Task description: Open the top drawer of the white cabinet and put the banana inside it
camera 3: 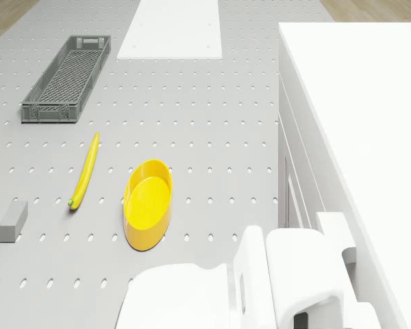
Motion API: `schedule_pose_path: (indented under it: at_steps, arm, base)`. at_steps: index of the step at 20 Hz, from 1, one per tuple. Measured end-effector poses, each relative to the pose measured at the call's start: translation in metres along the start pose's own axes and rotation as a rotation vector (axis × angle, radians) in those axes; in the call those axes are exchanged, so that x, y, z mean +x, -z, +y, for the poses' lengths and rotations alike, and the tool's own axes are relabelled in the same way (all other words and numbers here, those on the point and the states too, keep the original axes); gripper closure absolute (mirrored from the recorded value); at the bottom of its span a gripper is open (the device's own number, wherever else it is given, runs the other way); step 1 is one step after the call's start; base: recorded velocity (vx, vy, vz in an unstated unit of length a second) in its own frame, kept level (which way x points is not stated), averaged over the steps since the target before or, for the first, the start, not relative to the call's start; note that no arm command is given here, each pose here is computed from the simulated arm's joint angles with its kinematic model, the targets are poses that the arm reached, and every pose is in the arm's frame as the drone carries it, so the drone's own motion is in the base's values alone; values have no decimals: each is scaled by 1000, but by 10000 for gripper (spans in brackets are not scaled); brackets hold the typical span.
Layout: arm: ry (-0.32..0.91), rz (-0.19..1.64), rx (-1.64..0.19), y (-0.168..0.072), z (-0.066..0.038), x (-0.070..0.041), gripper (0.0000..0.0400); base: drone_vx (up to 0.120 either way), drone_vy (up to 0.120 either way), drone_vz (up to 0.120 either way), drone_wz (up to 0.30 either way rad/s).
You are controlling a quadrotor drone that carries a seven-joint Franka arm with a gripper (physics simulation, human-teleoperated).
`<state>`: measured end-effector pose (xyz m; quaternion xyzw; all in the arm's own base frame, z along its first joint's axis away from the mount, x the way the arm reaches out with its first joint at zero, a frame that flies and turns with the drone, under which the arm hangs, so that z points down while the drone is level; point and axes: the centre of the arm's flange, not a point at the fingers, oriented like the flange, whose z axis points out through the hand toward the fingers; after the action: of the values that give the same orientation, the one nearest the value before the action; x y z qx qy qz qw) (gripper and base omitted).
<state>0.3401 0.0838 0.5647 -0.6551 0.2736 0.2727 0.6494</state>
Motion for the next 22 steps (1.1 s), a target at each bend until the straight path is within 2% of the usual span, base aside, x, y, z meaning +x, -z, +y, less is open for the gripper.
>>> schedule_pose_path:
  at_steps: [1,2,6,11,13,14,16,17,22]
  arm:
    - [-23,4,-6,0,-2,-3,234]
    - [-55,13,-17,2,-5,-8,184]
    - [-17,11,-13,8,-2,-4,233]
    - [0,4,-5,17,0,0,260]
    - [-41,25,-29,27,-5,-12,167]
    - [13,23,-28,31,-2,-8,196]
    - [15,15,-17,35,-1,-5,235]
    - [44,9,-12,37,2,1,245]
    - [26,1,-1,52,1,2,278]
  base:
    - [0,0,0,0]
    - [0,0,0,0]
    - [0,0,0,0]
    - [0,0,0,0]
    - [0,0,0,0]
    - [0,0,0,0]
    - [0,0,0,0]
    - [0,0,0,0]
    - [0,0,0,0]
